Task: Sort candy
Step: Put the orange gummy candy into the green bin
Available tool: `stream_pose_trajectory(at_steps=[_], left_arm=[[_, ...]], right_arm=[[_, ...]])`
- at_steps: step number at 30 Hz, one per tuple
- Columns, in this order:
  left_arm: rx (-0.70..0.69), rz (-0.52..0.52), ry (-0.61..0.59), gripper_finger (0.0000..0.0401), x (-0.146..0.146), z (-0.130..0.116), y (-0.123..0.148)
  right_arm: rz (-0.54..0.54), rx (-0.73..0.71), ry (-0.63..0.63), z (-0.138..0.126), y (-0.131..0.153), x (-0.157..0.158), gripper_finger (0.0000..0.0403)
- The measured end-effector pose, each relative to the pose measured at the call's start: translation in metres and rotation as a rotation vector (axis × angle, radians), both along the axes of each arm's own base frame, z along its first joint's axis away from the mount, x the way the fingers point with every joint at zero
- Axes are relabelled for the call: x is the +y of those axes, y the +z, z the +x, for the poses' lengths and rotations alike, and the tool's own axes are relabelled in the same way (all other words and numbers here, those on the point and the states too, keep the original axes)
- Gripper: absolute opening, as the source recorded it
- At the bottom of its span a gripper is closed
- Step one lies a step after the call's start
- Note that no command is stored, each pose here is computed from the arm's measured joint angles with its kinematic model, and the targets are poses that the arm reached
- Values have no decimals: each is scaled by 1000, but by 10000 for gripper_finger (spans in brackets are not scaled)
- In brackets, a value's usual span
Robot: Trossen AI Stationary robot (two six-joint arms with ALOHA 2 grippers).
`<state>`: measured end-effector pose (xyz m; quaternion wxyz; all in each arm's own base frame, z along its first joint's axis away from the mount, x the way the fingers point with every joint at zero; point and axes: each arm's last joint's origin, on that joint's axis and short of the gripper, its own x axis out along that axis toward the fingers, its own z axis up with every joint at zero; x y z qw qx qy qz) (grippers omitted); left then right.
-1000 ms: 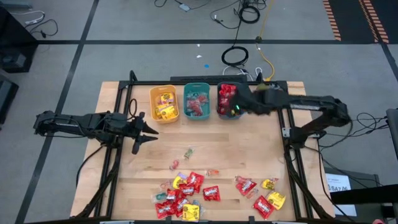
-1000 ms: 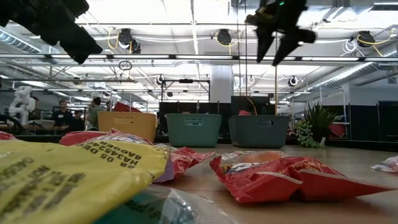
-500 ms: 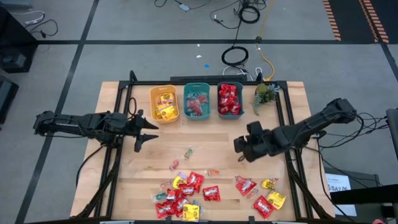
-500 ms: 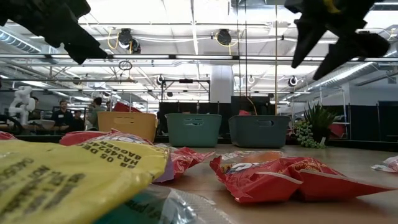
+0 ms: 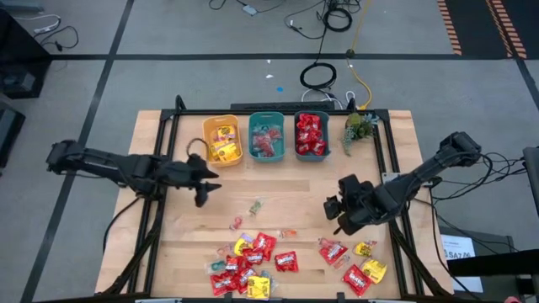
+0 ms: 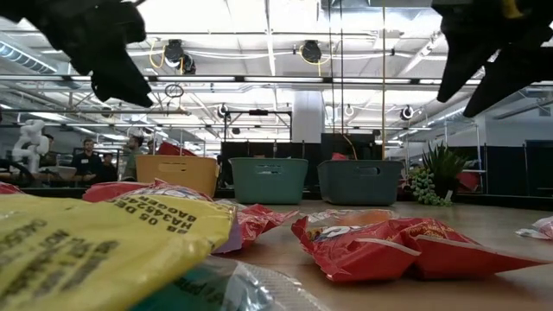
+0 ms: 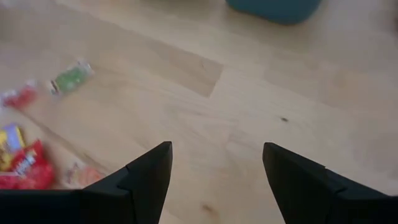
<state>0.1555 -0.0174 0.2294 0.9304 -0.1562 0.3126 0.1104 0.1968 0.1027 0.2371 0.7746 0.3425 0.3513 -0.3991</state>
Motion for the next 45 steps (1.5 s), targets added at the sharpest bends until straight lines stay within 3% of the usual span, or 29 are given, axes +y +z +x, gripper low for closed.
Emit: stream_pose_trajectory(at_steps=[8, 12, 19, 22, 25, 31, 39, 45], left_arm=[[241, -104, 170, 196, -37, 62, -5], [385, -124, 249, 196, -59, 84, -13], [451, -106, 266, 196, -87, 111, -17], [453, -102, 259, 196, -92, 116, -18], [450, -119, 251, 196, -94, 119, -19], [479, -188, 241, 196, -96, 119, -20], [562, -267, 253, 196, -103, 126, -41], [629, -230, 267, 196, -105, 132, -63]], right_arm=[[-50, 77, 101, -14, -1, 11, 242], [-78, 93, 212, -22, -1, 23, 242], [-227, -37, 450, -36, 3, 53, 242], [-235, -87, 571, -38, 2, 65, 242], [-167, -127, 641, -40, -9, 67, 242], [-114, -188, 624, -46, -29, 60, 242], [-137, -176, 651, -47, -30, 59, 242], [-143, -174, 659, -47, -30, 59, 242]])
